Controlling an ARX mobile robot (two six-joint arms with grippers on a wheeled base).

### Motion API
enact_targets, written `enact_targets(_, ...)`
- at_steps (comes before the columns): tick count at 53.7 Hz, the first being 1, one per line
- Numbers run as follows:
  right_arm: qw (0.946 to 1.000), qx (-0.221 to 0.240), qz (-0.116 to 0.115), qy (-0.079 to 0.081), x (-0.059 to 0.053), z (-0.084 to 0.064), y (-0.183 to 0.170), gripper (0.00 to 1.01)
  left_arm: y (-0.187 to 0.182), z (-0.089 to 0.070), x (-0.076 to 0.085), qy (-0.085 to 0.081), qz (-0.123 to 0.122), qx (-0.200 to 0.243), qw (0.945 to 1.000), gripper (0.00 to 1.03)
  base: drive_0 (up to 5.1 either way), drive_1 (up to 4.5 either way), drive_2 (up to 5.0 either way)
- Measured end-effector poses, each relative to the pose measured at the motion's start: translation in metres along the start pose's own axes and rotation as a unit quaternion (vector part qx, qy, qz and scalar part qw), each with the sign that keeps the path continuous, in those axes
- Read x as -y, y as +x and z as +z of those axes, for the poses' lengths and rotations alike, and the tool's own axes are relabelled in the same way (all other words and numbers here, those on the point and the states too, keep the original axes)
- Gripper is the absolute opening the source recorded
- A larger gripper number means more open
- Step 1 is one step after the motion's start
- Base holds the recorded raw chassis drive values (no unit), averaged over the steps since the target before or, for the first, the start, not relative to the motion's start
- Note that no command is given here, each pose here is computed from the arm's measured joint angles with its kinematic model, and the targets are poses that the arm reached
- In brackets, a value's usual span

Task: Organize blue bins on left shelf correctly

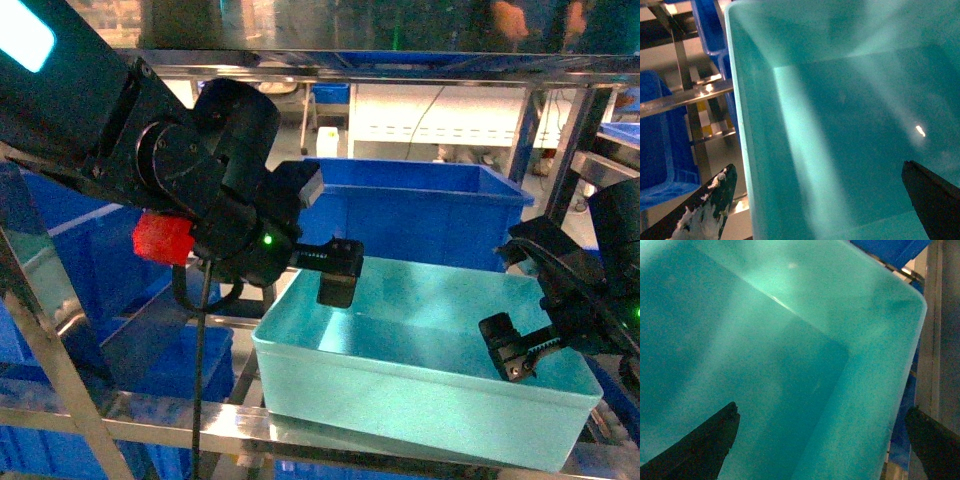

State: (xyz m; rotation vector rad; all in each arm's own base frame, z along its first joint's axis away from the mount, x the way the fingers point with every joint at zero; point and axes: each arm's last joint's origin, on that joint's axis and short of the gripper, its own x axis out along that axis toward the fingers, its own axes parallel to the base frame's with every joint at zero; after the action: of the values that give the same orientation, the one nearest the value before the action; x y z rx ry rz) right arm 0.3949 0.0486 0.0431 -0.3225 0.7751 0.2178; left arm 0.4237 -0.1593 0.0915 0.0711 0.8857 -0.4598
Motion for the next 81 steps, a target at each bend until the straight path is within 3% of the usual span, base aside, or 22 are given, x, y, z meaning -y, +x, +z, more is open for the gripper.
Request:
enact_targets(5,0.9997,0.021,-0.006,0.006,0.001,0.004,-0.007,0.98,-0.009,0.001,0.001,0.000,0.001,0.017,0.9999,0.98,0.0,0.00,0.0)
enact_targets(19,0.9975,0.064,-0.015,0.024,0.004,-0.004,-0.035,0.98,-0.030,-0.023,0.004,-0.001,0.025,0.037,0.9990,0.98,0.0,0.00,0.0)
enact_targets(30,0.9948,0.099,-0.001,0.024,0.003,-0.017,-0.063,0.98,-0.071,-0.042,0.013,0.000,0.033,0.066,0.9972,0.98,0.0,0.00,0.0)
enact_targets(40,0.9926,0.118,-0.013,0.027,0.010,-0.035,-0.095,0.98,-0.099,-0.075,0.022,0.006,0.045,0.054,0.9975,0.98,0.0,0.00,0.0)
enact_targets(47,0.9916,0.128,0.002,0.015,0.001,-0.052,-0.118,0.98,-0.121,-0.090,0.027,0.009,0.058,0.058,0.9966,0.98,0.0,0.00,0.0)
enact_targets(49,0.9892,0.146,0.007,0.012,0.000,-0.053,-0.129,0.98,-0.132,-0.093,0.028,0.007,0.067,0.067,0.9955,0.98,0.0,0.00,0.0)
enact_targets(50,0.9853,0.170,0.005,0.015,0.002,-0.050,-0.159,0.98,-0.167,-0.110,0.037,0.000,0.093,0.077,0.9927,0.98,0.0,0.00,0.0)
enact_targets(59,0.9841,0.173,-0.014,0.037,0.012,-0.053,-0.192,0.98,-0.203,-0.131,0.043,-0.033,0.128,0.091,0.9870,0.98,0.0,0.00,0.0)
enact_targets(65,0.9807,0.187,-0.029,0.050,0.021,-0.055,-0.220,0.98,-0.232,-0.140,0.046,-0.055,0.161,0.126,0.9774,0.98,0.0,0.00,0.0)
enact_targets(73,0.9762,0.196,-0.068,0.065,0.027,-0.061,-0.245,0.98,-0.264,-0.147,0.051,-0.101,0.208,0.182,0.9557,0.98,0.0,0.00,0.0)
enact_targets(81,0.9762,0.194,-0.072,0.063,0.026,-0.062,-0.248,0.98,-0.273,-0.144,0.043,-0.133,0.235,0.226,0.9360,0.98,0.0,0.00,0.0)
